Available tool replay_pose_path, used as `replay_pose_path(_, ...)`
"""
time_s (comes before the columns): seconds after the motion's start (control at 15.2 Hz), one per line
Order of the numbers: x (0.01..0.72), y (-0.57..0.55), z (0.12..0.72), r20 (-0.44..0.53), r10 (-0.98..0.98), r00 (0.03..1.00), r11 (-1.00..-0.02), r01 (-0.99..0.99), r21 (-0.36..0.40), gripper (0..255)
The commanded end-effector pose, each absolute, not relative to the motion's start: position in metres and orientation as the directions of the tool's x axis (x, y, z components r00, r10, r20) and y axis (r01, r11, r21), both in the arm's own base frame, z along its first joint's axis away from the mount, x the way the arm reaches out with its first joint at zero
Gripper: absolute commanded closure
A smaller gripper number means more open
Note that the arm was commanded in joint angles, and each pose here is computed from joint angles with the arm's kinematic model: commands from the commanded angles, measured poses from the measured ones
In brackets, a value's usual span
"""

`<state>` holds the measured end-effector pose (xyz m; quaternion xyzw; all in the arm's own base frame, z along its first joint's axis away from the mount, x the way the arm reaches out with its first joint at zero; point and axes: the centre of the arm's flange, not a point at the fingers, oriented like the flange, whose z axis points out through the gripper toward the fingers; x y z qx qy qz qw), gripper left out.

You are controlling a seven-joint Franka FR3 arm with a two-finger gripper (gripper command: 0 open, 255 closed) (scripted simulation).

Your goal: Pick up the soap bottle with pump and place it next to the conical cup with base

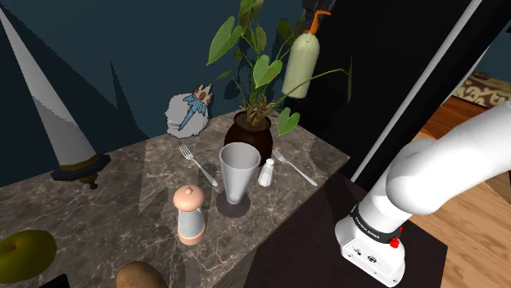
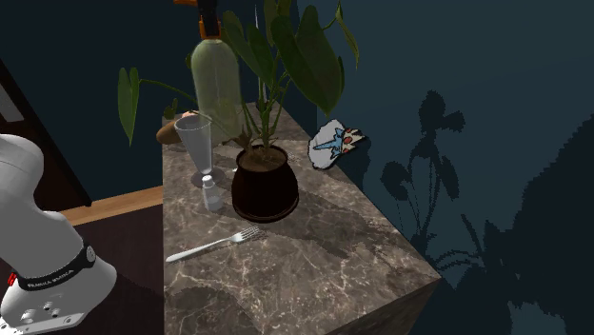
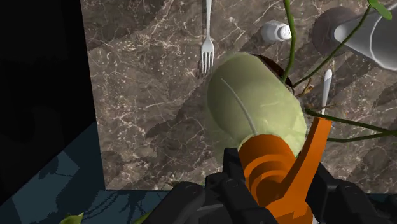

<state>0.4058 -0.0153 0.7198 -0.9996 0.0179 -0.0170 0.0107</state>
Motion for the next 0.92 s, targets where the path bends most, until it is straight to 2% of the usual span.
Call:
replay_pose_path(0.0, 0.392, 0.008, 0.72, 0.034, -0.037, 0.999, -0.999, -0.037, -0.021, 255)
replay_pose_path(0.86, 0.281, 0.14, 0.72, 0.034, -0.037, 0.999, -0.999, -0.037, -0.021, 255)
